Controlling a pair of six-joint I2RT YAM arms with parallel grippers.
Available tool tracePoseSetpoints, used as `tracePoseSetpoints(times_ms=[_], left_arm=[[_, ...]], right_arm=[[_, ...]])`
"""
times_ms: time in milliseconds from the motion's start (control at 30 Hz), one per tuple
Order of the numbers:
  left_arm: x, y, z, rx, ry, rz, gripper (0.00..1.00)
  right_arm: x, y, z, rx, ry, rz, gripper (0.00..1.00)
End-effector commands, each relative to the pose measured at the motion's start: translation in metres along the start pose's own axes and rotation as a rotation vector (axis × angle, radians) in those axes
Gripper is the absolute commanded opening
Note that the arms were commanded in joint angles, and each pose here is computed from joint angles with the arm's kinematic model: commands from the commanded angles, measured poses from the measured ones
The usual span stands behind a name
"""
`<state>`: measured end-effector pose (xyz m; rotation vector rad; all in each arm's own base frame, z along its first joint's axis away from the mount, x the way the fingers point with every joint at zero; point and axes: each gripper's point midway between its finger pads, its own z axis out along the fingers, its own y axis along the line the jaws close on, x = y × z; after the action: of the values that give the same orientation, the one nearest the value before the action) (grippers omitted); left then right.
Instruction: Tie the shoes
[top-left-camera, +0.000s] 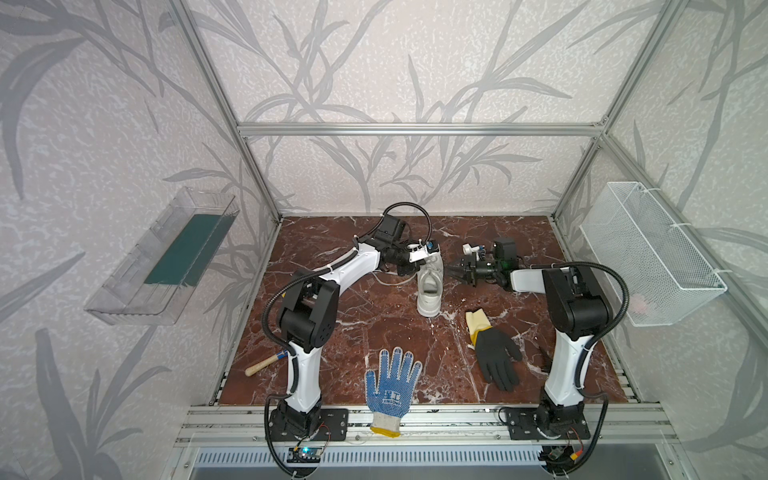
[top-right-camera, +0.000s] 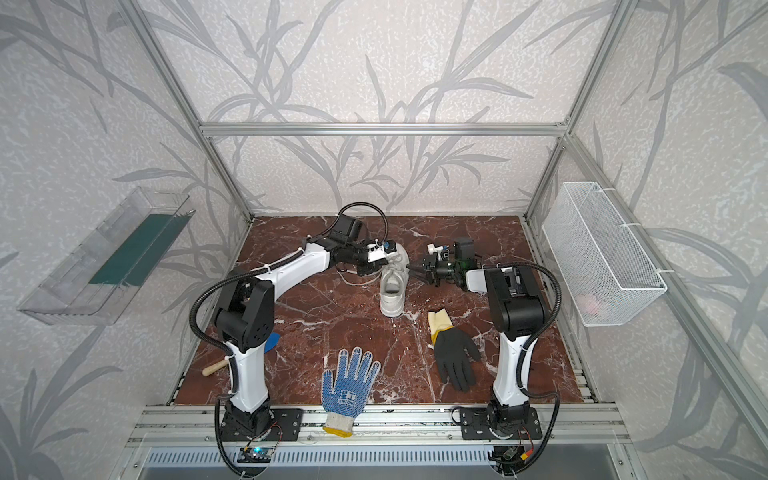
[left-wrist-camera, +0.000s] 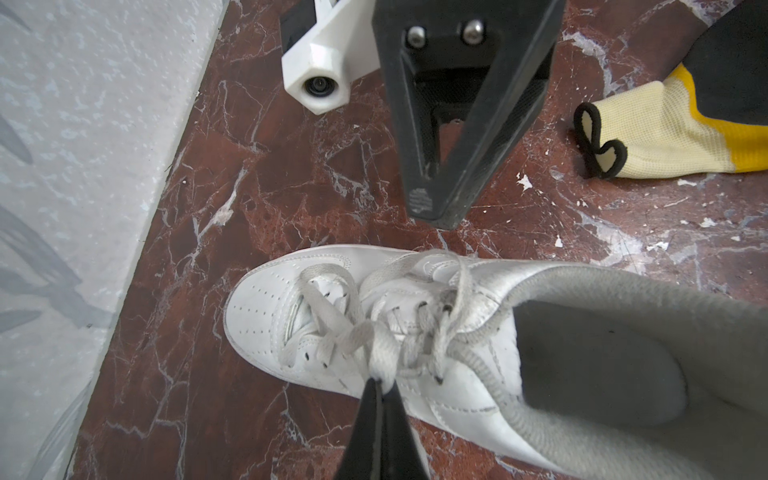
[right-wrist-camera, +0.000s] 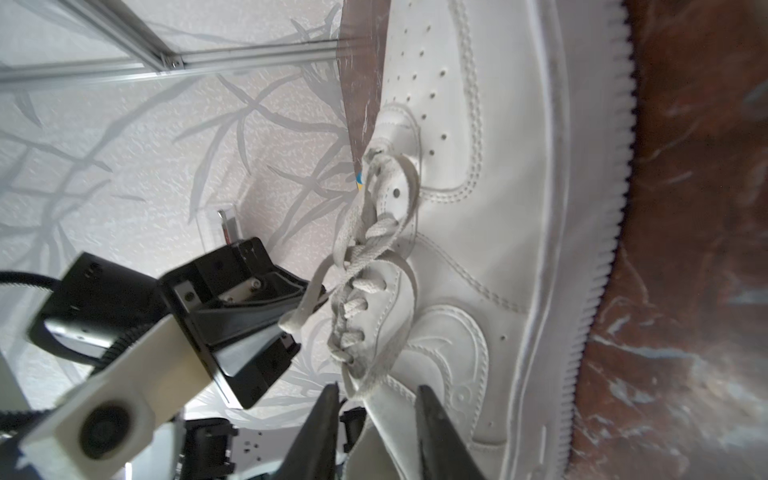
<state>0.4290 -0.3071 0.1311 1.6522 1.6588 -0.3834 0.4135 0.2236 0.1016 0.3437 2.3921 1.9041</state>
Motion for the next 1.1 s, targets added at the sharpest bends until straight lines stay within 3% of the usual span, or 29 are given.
tracePoseSetpoints(times_ms=[0,167,800,1067], left_arm=[[-0.012,0.001,-0.012,-0.014,-0.016,0.032,0.0],[-0.012,0.003,-0.012,-0.017,-0.016,0.033,0.0],[-0.012,0.002,-0.014,-0.022,-0.014,0.034,0.0],[-0.012,0.002,-0.014,-0.02,-0.014,0.037,0.0]], right_arm=[[0.009,-0.003,-0.001,0.036,0.021,-0.004,0.19],[0.011,-0.004,0.004,0.04,0.043,-0.002,0.14],[0.011,0.005,0.023,0.019,0.082,-0.008,0.14],[0.001,0.024,0.031,-0.069,0.059,-0.025,0.14]])
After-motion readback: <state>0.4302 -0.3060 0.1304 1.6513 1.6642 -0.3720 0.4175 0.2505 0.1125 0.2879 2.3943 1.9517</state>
